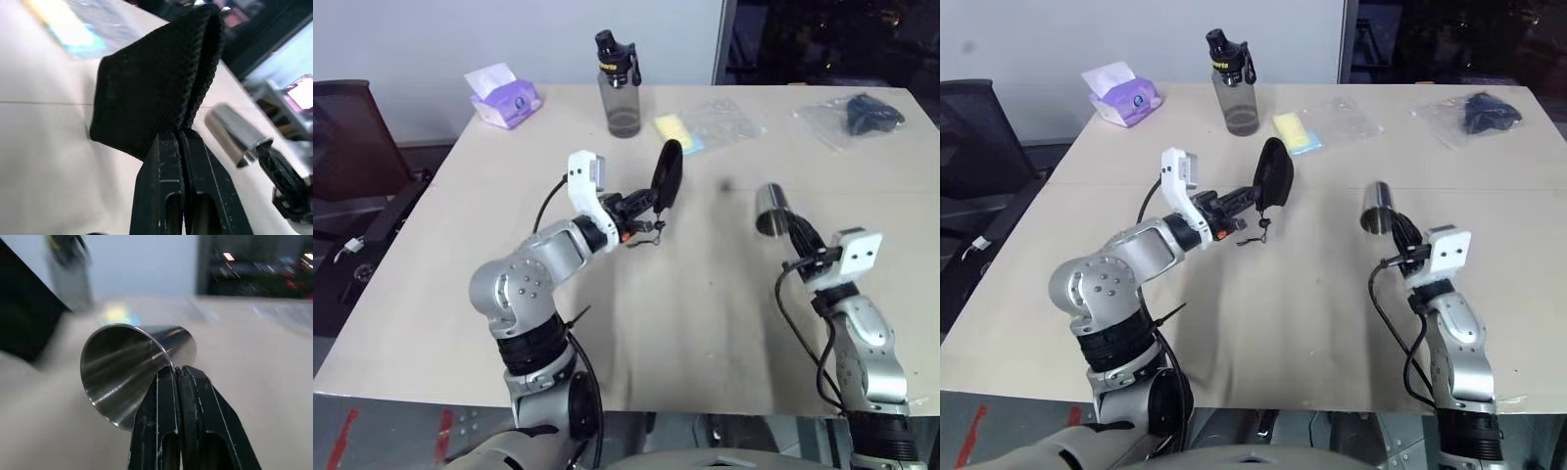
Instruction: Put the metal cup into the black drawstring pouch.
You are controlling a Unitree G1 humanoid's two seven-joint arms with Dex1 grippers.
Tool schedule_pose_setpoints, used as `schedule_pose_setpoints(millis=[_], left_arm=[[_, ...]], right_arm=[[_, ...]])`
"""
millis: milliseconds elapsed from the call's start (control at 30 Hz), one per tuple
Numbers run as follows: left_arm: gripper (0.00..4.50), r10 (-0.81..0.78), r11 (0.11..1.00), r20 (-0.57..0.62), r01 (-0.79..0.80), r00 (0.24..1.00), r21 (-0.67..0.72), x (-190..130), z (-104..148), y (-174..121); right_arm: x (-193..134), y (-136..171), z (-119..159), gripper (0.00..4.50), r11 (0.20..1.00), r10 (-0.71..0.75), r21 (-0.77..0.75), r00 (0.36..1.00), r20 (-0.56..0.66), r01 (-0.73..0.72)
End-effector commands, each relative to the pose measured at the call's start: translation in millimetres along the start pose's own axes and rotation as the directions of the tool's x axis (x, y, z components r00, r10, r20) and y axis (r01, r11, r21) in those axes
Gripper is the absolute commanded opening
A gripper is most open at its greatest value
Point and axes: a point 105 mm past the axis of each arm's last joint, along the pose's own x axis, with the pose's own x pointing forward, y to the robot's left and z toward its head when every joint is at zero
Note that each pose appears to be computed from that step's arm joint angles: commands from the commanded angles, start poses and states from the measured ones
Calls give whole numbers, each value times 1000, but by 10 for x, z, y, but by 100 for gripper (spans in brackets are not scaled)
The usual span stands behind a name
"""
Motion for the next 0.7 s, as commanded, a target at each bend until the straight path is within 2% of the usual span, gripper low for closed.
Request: schedule_pose_setpoints(millis=[33, 200, 300, 433, 700], left_arm=[[0, -74, 997, 15, 74, 997, 7, -2, 60, -103], [0, -88, 996, 2, 88, 996, 10, 15, 26, -114], [0, -95, 995, -14, 95, 995, 25, 28, -19, -130], [0, -106, 994, -17, 107, 994, 33, 37, -50, -156], [0, -141, 989, -20, 142, 990, 35, 20, -99, -216]], right_arm=[[135, 318, 447, 11, 989, 130, 50, 981, 145, -139], [245, 529, 696, 11, 974, 201, 68, 960, 197, -218], [270, 751, 803, 11, 942, 305, 83, 933, 193, -325], [227, 931, 799, 11, 906, 404, 67, 902, 155, -417], [200, 1031, 747, 11, 881, 448, 108, 885, 128, -461]])
